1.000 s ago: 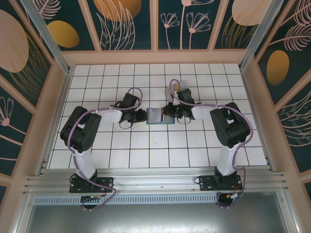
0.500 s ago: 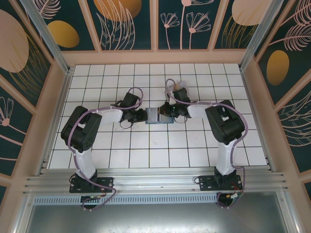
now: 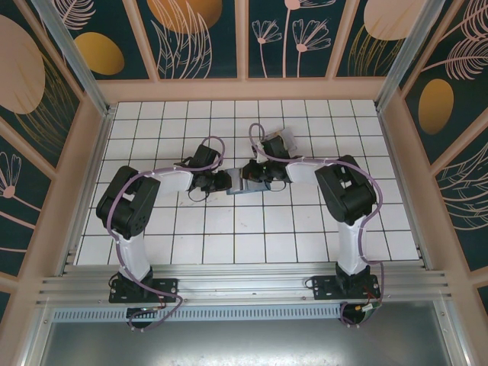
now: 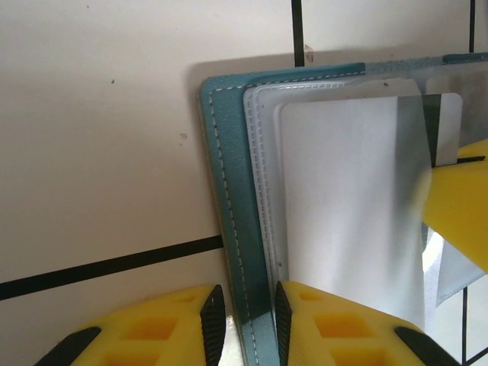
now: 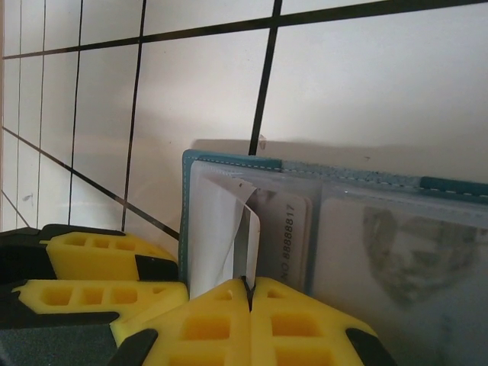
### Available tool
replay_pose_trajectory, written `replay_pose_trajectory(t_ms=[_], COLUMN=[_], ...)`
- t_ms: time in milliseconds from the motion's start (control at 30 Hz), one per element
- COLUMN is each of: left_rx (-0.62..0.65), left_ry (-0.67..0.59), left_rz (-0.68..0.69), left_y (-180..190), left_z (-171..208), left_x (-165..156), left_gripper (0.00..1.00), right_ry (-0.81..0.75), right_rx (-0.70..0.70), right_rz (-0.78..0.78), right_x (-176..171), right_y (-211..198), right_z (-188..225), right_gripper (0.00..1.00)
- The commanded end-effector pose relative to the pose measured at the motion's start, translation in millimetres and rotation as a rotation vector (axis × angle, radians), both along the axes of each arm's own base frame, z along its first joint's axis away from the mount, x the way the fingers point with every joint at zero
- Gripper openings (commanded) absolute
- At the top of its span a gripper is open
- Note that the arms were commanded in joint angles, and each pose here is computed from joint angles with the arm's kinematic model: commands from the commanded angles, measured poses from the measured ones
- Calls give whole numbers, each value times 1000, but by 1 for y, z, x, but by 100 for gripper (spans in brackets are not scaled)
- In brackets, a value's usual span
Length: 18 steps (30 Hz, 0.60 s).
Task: Put the credit cards into the card holder
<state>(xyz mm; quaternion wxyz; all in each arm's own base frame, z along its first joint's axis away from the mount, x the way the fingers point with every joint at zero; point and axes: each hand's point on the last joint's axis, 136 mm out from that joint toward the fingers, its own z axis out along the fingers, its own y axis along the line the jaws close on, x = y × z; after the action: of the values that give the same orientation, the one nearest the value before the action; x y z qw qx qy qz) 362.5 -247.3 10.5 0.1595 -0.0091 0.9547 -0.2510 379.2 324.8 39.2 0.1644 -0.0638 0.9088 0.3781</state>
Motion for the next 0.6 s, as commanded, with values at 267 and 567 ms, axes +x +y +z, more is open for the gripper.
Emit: replay_pose_trajectory(t_ms=[267, 567], left_rx=[126, 120], left_ry=[77, 11], left_rz=[-58, -43], left_y=[3, 5], left_z=[-32, -1], left_x=[-28, -9], left_gripper=[28, 28], right_ry=[-30, -73], right_rx=[-84, -96], right_rz=[-30, -53], right_x=[3, 7], right_y=[-25, -43], right_z=[16, 41], right_gripper=[23, 26])
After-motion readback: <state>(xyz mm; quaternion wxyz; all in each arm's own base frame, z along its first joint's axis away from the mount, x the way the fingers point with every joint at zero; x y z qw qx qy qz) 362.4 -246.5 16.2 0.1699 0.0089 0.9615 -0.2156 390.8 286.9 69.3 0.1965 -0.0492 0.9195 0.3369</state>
